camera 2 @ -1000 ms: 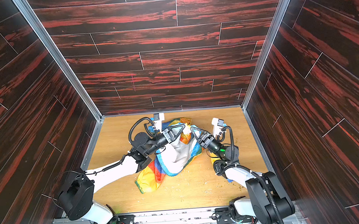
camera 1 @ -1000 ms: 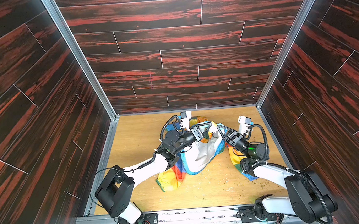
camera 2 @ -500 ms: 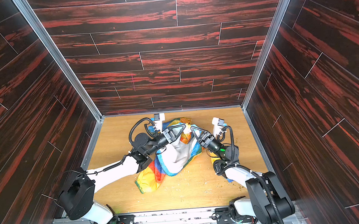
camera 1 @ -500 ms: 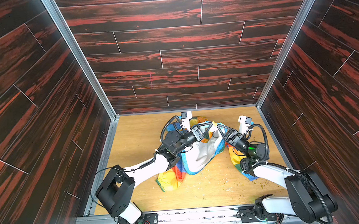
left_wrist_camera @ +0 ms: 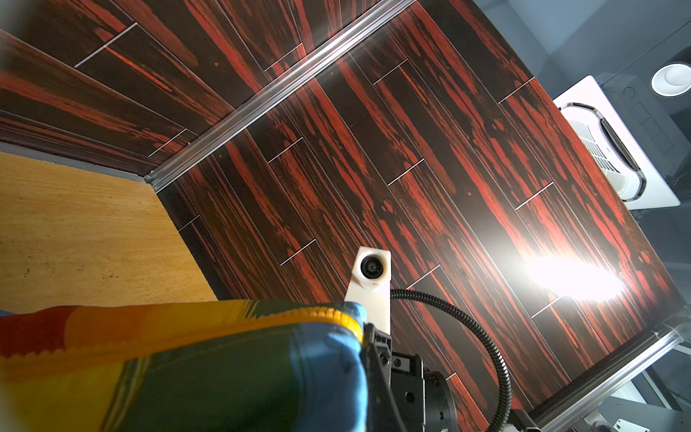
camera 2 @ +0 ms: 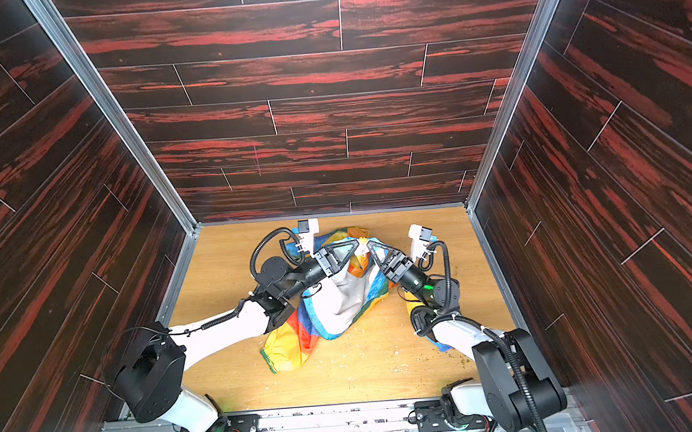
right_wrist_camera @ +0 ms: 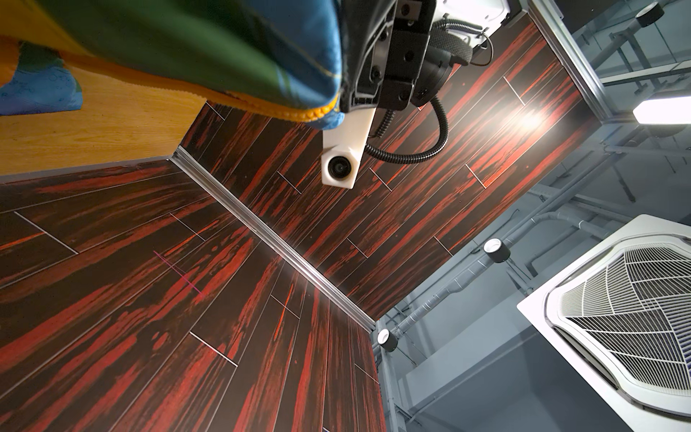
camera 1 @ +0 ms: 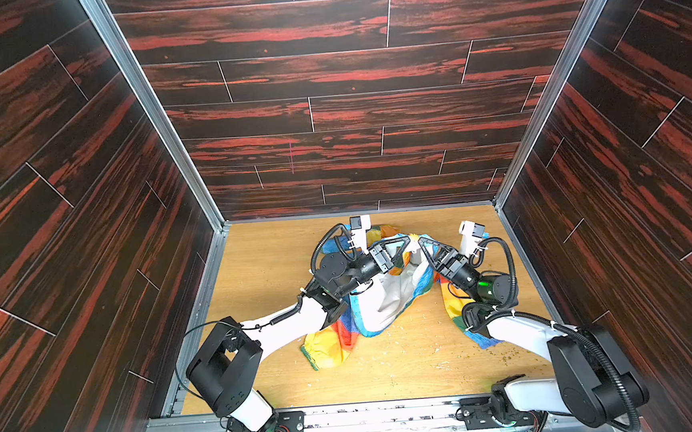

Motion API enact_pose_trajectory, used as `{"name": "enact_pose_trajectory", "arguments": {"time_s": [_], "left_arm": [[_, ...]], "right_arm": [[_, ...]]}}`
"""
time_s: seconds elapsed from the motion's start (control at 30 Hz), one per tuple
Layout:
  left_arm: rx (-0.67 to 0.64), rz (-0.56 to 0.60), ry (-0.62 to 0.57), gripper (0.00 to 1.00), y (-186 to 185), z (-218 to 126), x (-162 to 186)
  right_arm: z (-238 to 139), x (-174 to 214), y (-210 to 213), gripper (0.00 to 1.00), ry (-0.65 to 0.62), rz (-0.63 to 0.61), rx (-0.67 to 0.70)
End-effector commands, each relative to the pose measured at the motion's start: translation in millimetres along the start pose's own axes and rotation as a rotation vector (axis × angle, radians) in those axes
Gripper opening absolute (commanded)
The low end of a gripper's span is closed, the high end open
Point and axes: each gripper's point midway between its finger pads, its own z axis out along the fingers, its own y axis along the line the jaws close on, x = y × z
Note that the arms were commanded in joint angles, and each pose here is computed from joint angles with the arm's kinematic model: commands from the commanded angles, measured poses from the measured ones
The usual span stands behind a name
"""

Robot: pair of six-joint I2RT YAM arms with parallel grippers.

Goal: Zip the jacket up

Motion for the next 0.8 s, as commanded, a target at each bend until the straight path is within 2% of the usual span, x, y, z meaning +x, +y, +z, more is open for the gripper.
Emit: {"name": "enact_pose_trajectory", "arguments": {"time_s": [0.0, 0.77], "left_arm": [[0.067, 0.012, -0.014, 0.00, -19, -1, -3], [0.069, -0.019, -0.043, 0.00, -12, 4, -6]], "right_arm": [[7, -13, 15, 0.00, -0.041, -0.037, -0.066], [19, -24, 22, 0.00, -0.067, -0.034, -0.098]]}}
